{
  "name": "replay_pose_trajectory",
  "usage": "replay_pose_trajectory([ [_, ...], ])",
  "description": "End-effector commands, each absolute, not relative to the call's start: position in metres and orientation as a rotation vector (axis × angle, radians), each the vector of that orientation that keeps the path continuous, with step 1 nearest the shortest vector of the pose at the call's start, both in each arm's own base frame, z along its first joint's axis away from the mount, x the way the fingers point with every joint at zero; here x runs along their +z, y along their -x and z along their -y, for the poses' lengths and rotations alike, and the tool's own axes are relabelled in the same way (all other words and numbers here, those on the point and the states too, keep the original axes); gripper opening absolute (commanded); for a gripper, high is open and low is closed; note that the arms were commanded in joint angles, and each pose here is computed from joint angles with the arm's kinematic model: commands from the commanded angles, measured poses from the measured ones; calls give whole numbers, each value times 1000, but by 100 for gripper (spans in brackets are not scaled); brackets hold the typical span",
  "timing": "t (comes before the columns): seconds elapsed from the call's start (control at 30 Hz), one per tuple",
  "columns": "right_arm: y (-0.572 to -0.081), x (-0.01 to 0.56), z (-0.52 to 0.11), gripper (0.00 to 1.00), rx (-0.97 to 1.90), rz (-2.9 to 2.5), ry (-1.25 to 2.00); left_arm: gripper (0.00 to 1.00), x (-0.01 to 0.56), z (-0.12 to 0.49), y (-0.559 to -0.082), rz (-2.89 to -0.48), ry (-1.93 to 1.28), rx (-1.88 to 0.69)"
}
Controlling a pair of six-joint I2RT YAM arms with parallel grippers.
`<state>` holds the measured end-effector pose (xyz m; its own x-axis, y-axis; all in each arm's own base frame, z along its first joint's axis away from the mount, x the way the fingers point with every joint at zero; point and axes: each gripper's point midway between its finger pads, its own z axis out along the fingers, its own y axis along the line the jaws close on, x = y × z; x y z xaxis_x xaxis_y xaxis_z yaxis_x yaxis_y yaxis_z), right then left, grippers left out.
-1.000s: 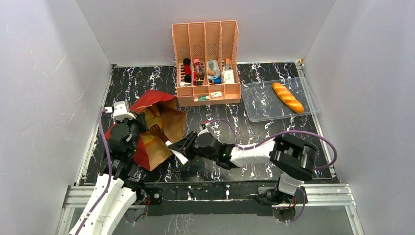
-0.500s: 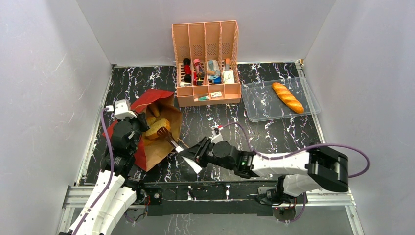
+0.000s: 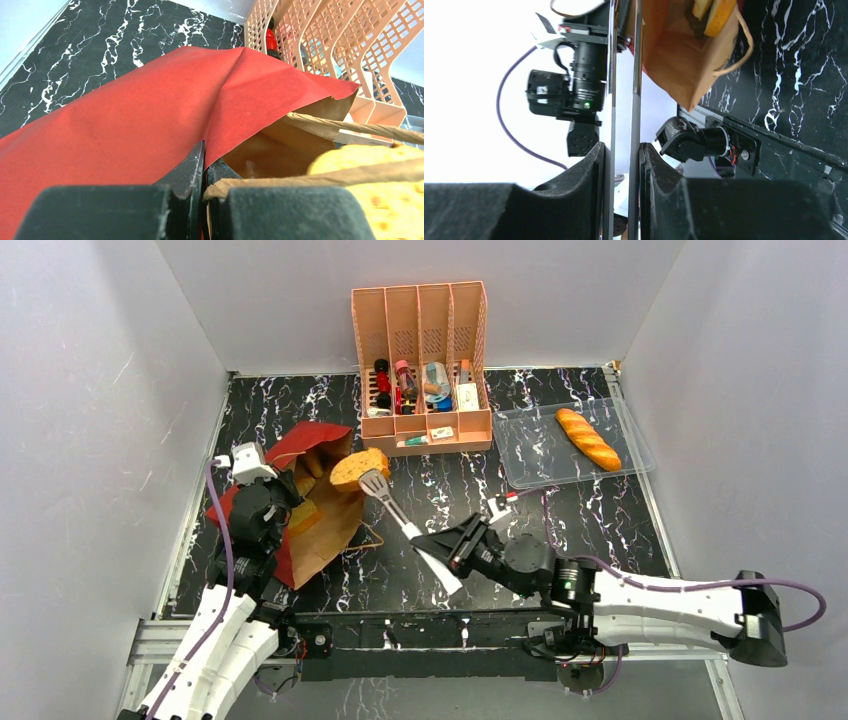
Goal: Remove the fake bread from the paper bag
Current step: Take out the fake bread from the paper bag, then place the fake bread in the container.
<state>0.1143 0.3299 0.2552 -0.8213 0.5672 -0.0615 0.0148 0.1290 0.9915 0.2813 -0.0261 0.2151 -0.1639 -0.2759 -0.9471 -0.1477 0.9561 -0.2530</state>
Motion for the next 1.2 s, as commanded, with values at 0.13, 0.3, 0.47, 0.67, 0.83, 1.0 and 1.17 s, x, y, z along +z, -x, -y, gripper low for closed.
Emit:
replay_pose_trajectory([
  [0.13,-125,305,-275,0,1739,-1765,-627,0,219,14,-282,-1750,330,-26],
  [0.3,-135,317,-241,0,1670,-1688,-700,0,221,14,-282,-1751,315,-20],
  [0.47,-148,317,-206,0,1564,-1615,-804,0,226,16,-280,-1735,305,-42],
  [0.67,-165,307,-165,0,1367,-1560,-922,0,232,18,-277,-1723,293,-60],
  [0.83,-178,304,-134,0,1214,-1481,-1000,0,235,21,-277,-1714,284,-77],
  [1.0,-184,313,-126,0,1121,-1458,-996,0,240,23,-278,-1705,277,-93],
  [1.17,-189,326,-152,0,1096,-1486,-914,0,242,26,-279,-1696,283,-120],
])
